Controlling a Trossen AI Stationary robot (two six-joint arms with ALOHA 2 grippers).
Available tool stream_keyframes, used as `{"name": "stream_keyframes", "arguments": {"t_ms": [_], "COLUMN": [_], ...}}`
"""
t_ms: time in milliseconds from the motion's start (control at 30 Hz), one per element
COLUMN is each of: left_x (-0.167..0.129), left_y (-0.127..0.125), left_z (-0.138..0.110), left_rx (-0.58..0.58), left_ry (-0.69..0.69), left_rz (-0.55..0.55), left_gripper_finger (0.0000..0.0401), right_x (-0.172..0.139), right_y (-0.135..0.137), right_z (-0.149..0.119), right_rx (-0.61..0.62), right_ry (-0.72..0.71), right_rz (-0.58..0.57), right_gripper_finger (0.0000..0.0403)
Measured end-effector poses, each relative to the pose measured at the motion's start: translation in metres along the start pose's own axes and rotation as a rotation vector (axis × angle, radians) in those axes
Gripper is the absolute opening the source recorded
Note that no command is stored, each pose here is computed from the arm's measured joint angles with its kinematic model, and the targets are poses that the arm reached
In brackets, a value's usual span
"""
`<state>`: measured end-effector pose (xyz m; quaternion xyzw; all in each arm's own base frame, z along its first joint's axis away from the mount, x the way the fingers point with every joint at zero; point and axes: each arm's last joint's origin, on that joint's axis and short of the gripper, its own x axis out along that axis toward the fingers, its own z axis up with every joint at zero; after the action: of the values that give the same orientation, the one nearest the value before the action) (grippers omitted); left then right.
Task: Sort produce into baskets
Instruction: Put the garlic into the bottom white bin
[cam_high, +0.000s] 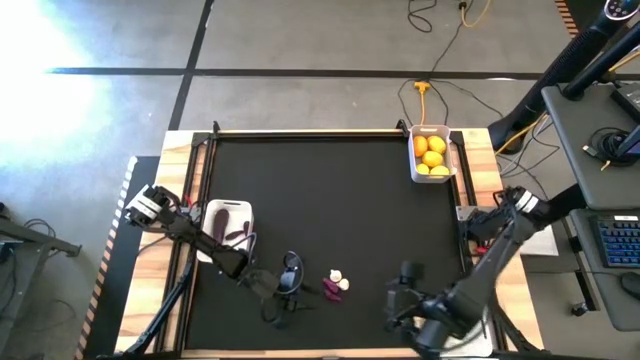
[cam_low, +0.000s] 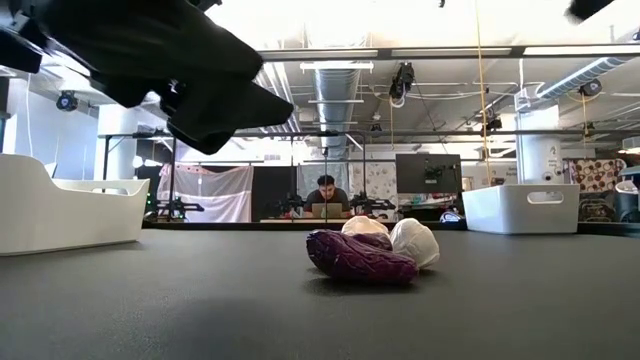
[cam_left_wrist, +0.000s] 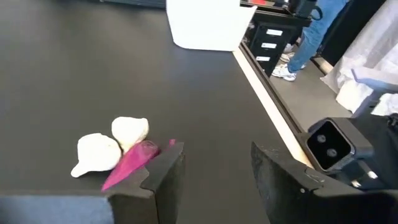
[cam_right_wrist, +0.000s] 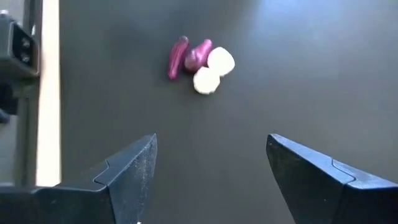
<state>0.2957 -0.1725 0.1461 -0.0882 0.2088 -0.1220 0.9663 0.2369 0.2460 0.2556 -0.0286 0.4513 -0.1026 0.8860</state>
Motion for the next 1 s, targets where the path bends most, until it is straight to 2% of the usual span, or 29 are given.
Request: {"name": "stream_keyframes", "arguments": {"t_ms": [133,333,600,800,1000], "left_x": [0.001,0.001,0.007,0.011,0.013], "left_y": [0.005,0.011,0.014,0.015,0.016], "left_z": [0.002,0.004,-0.005,-0.014,-0.015], "left_rx": [0.005,0.045,0.055,0.044,0.034], "left_ry": [-0.005,-0.04,-0.016,0.007,0.006], "left_rz": [0.02,0.133,0.153,0.162,0.163], "left_gripper_finger": [0.0166,0.0166,0.0166,0.0166,0.0166], "right_x": [0.035,0.083,0.138,0.158,0.164], "right_y": [-0.003,-0.016,-0.016,-0.016,-0.017], "right_z": [0.005,0.005,-0.006,-0.012,-0.016], "right_rx": [-0.008,0.024,0.047,0.072,0.079], "right_ry": [-0.035,-0.089,-0.147,-0.157,-0.152], "right_rz": [0.005,-0.038,-0.028,-0.021,-0.007], "right_gripper_finger": [0.0297,0.0291,0.0254,0.0227,0.0215]}}
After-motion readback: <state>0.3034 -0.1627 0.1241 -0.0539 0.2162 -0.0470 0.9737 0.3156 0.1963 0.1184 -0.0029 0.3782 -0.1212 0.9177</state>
